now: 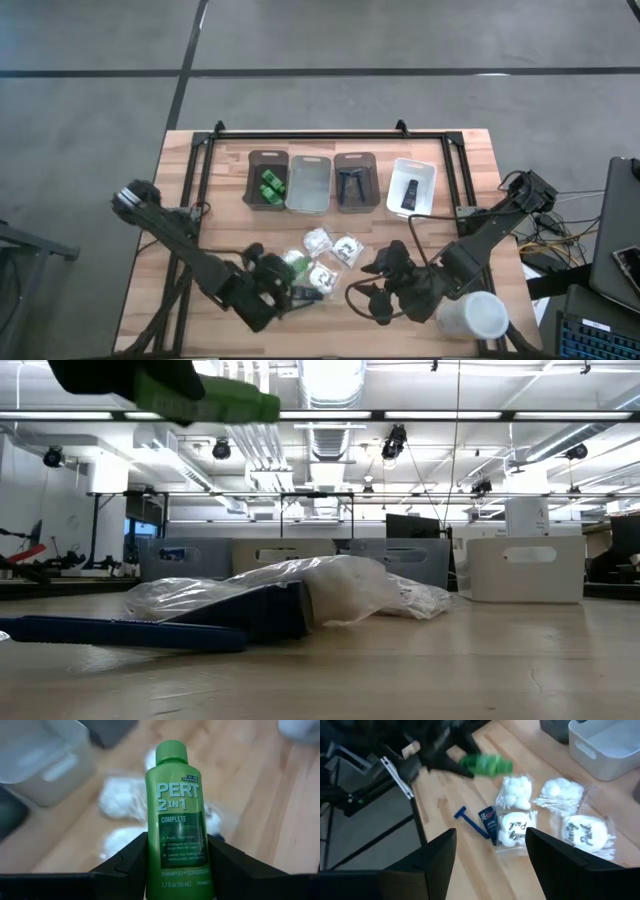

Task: Pick & Place Travel size toiletries
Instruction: Put the green shampoo into the left black bin

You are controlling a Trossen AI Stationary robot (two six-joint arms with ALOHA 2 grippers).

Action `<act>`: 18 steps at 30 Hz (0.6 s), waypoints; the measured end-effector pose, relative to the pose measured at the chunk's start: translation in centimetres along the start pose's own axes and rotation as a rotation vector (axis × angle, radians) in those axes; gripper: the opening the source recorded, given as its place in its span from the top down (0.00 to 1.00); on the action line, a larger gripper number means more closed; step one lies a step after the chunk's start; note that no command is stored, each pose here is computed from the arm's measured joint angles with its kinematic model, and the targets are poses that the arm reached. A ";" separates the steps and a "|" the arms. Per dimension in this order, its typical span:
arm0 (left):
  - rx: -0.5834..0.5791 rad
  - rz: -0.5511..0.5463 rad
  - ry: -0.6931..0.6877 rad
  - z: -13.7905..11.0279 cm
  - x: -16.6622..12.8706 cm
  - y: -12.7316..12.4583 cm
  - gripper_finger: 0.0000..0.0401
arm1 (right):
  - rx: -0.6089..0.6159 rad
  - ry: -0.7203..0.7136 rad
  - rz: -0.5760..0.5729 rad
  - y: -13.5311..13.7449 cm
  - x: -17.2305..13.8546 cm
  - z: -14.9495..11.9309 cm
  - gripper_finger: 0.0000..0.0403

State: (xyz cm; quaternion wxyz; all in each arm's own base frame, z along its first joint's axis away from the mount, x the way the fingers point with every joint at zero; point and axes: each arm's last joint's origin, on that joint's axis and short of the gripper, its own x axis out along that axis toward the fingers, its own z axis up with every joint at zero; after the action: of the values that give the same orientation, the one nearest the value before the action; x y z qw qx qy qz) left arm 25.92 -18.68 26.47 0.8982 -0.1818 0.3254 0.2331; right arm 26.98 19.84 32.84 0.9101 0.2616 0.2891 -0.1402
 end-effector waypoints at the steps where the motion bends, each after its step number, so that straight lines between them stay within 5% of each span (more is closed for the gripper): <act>1: -0.029 0.000 -0.015 0.4 -0.5 0.7 0.57 | -0.018 0.002 -0.005 -0.1 0.0 0.0 0.43; 18: -0.666 0.222 -0.200 5.0 -0.1 15.5 0.57 | -0.230 0.116 -0.249 -4.9 -1.5 2.2 0.43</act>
State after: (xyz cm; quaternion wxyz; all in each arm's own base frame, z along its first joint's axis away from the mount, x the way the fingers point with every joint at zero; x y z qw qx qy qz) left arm 20.04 -3.53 27.49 0.7863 -0.4044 0.1597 0.4389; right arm 24.78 14.75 33.36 0.8914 0.1255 0.3855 -0.2024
